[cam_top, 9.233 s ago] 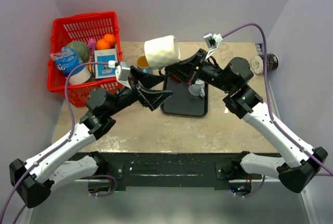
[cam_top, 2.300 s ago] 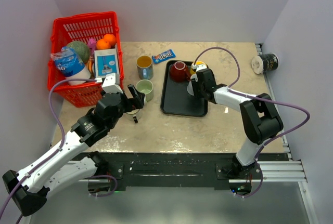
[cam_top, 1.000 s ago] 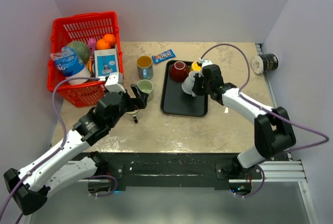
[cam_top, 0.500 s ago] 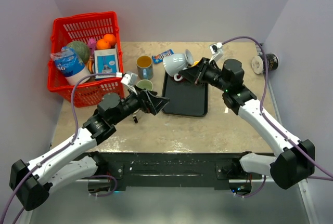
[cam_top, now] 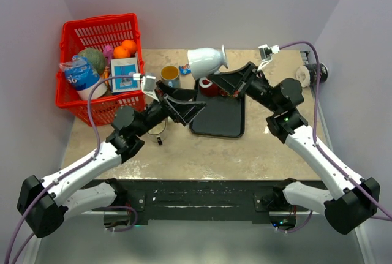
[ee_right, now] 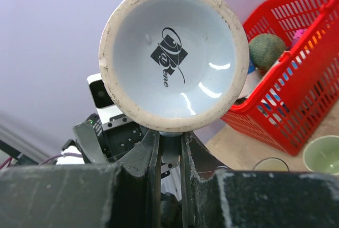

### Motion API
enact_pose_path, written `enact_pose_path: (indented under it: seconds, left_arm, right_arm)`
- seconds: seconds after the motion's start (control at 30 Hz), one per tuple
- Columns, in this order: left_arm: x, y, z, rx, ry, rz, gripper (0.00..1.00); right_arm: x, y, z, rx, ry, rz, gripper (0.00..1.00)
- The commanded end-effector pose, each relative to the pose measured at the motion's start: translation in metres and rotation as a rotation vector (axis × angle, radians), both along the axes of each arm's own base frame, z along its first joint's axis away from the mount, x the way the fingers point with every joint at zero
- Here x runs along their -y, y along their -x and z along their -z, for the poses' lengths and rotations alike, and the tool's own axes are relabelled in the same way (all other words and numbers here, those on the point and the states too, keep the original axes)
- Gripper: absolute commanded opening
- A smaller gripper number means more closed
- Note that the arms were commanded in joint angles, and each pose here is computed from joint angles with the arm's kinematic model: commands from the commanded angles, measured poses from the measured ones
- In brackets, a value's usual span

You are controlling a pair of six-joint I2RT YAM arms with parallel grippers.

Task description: Turn the mug right side up

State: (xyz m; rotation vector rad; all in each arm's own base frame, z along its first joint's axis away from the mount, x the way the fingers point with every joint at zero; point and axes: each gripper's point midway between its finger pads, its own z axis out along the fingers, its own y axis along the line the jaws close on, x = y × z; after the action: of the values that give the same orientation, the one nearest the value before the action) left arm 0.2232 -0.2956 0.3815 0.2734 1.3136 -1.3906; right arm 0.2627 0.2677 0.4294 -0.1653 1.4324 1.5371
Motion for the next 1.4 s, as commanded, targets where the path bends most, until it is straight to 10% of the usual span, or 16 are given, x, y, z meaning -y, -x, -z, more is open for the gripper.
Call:
enact_pose_path:
  seconds: [0.0,1.37]
  left_arm:
    - [-0.007,0.014,-0.065,0.132,0.158,0.028,0.91]
    - [-0.01,0.015,-0.077,0.099,0.256,0.056,0.0]
  right_arm:
    - [0.01,0.036,-0.063,0.201,-0.145,-0.045,0.0]
    - [-0.012,0.069,-0.014,0.297,0.045,-0.153,0.0]
